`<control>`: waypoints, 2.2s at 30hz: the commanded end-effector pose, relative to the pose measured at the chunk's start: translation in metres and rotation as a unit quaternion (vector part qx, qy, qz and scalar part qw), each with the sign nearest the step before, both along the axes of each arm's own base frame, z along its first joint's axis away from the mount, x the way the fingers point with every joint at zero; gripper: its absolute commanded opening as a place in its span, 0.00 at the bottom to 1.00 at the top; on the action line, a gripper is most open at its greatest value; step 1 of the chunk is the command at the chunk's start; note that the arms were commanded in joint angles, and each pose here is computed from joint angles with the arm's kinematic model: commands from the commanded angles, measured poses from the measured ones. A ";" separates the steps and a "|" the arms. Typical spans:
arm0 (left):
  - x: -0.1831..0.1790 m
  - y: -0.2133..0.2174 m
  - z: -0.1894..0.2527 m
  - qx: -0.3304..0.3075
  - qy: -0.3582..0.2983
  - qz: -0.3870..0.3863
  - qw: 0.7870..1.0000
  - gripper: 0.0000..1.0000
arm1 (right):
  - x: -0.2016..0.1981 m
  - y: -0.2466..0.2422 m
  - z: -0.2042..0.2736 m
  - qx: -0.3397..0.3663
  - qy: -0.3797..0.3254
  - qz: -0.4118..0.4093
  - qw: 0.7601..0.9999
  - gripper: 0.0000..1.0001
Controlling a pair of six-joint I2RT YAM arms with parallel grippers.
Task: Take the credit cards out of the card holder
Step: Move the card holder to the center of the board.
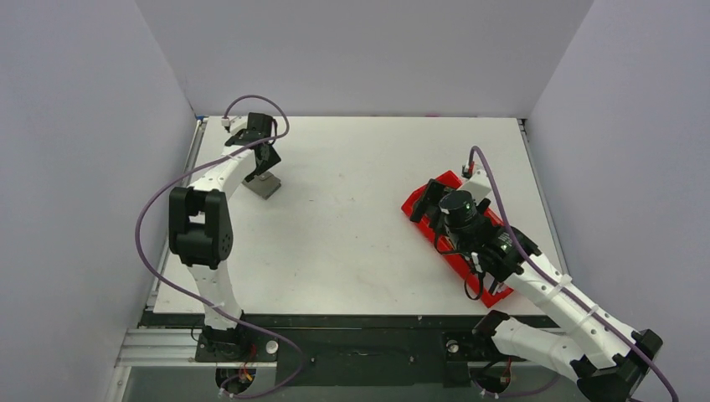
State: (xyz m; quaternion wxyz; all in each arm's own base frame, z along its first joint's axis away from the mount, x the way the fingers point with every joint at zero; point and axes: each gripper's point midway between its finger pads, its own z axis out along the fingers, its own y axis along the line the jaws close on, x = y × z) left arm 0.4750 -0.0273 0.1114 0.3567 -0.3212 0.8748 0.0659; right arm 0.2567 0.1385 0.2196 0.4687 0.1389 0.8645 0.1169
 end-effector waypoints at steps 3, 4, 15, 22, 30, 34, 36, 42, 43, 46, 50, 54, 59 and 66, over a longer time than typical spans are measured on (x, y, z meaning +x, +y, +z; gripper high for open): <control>0.036 0.016 -0.004 -0.003 -0.021 0.028 0.999 0.55 | -0.006 -0.008 0.004 0.011 -0.010 -0.005 1.000 0.97; 0.039 0.016 -0.011 -0.004 -0.015 0.029 0.999 0.53 | -0.006 -0.008 0.004 0.011 -0.010 -0.005 1.000 0.97; 0.045 0.020 -0.052 -0.016 0.023 0.030 0.999 0.43 | -0.010 -0.012 -0.003 0.007 -0.003 -0.010 1.000 0.97; 0.046 0.018 -0.070 -0.041 0.034 0.020 0.998 0.36 | -0.011 -0.011 -0.007 0.007 0.003 -0.010 1.000 0.96; 0.042 0.013 -0.078 -0.058 0.038 0.007 0.998 0.15 | -0.012 -0.009 -0.012 0.010 0.010 -0.007 1.000 0.96; 0.039 0.007 -0.071 -0.063 0.032 -0.006 0.997 0.07 | -0.012 -0.008 -0.015 0.010 0.014 -0.006 1.000 0.96; 0.034 0.004 -0.067 -0.062 0.033 -0.012 0.997 0.01 | -0.012 -0.007 -0.016 0.012 0.014 -0.005 1.000 0.96; 0.012 -0.016 -0.050 -0.059 0.031 -0.042 0.997 0.00 | -0.009 -0.001 -0.024 0.015 0.021 0.000 1.000 0.95; 0.008 -0.019 -0.048 -0.059 0.031 -0.044 0.997 0.00 | -0.009 0.000 -0.024 0.016 0.021 0.001 1.000 0.95; -0.014 -0.039 -0.040 -0.060 0.034 -0.066 0.995 0.00 | -0.007 0.002 -0.028 0.015 0.023 0.003 1.000 0.95; -0.048 -0.069 -0.033 -0.068 0.036 -0.098 0.992 0.00 | -0.005 0.006 -0.034 0.013 0.027 0.006 1.000 0.95; -0.088 -0.110 -0.028 -0.086 0.036 -0.139 0.986 0.00 | -0.002 0.010 -0.042 0.010 0.034 0.013 0.999 0.95; -0.146 -0.171 -0.028 -0.110 0.045 -0.198 0.973 0.00 | 0.001 0.015 -0.049 0.005 0.040 0.019 0.999 0.95; -0.199 -0.231 -0.031 -0.139 0.056 -0.251 0.956 0.00 | 0.002 0.018 -0.061 -0.002 0.050 0.024 0.998 0.95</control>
